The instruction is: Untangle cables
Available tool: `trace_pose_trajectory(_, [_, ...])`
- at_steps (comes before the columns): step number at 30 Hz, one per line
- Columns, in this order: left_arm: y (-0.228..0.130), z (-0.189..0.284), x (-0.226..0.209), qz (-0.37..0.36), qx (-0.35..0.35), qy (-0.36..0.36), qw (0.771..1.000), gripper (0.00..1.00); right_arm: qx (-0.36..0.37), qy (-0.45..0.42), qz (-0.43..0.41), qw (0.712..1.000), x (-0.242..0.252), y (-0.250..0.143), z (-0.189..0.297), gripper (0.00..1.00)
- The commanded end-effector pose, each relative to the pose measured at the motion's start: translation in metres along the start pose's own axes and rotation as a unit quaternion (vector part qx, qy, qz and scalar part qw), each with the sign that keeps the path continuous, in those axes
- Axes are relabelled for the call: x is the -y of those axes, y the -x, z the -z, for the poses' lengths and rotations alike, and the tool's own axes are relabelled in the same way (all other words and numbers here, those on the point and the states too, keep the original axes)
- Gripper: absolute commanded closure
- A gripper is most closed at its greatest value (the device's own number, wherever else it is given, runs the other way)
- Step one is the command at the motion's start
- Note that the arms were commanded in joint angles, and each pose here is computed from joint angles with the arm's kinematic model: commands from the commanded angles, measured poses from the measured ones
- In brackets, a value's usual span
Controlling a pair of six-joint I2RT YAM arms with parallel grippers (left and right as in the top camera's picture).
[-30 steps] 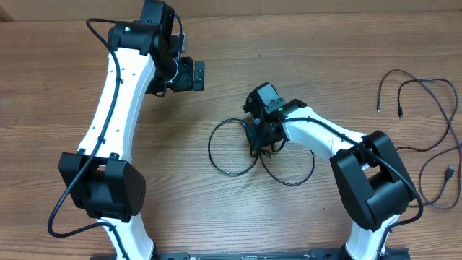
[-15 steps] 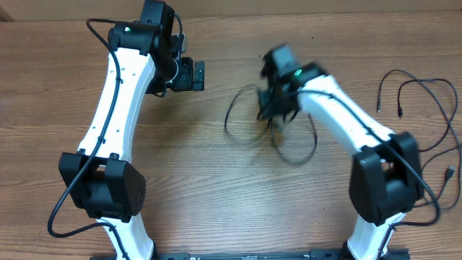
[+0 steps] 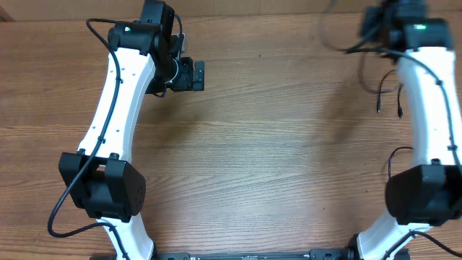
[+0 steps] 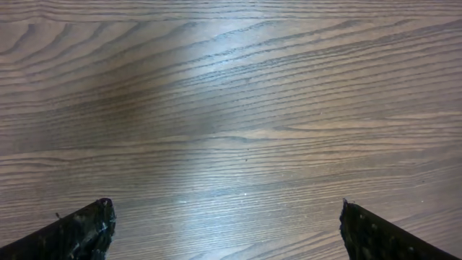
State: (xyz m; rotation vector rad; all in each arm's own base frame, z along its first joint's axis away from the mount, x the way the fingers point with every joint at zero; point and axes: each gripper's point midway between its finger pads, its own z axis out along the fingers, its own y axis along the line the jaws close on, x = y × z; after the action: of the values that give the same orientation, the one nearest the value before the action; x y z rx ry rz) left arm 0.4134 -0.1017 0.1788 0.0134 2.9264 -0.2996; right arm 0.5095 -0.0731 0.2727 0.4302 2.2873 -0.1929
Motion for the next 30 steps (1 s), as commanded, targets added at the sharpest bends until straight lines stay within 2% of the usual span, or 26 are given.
trace_pose_trajectory(1, [-0.001,-0.001,0.000,0.006,-0.003,-0.004,1.000,0.00,0.044,-0.052,-0.054,0.996,0.065,0.030,0.008,0.96])
trace_pose_trajectory(5, [-0.001,-0.001,0.000,0.006,-0.003,-0.004,1.000,0.00,0.064,-0.096,-0.100,0.988,0.133,0.042,0.006,0.96])
trace_pose_trajectory(12, [-0.001,-0.001,0.000,0.006,-0.003,-0.005,1.000,0.00,0.064,-0.146,-0.166,0.973,0.235,0.033,0.013,0.96])
trace_pose_trajectory(21, [-0.001,-0.001,0.000,0.006,-0.003,-0.004,1.000,0.00,0.062,-0.193,-0.215,0.955,0.312,0.013,0.024,0.96])
trace_pose_trajectory(29, [-0.001,-0.001,0.000,0.006,-0.003,-0.005,1.000,0.01,0.060,-0.213,-0.235,0.946,0.340,0.003,0.033,0.96])
trace_pose_trajectory(30, [-0.001,-0.001,0.000,0.006,-0.003,-0.004,1.000,0.01,0.060,-0.212,-0.235,0.947,0.340,0.003,0.033,0.52])
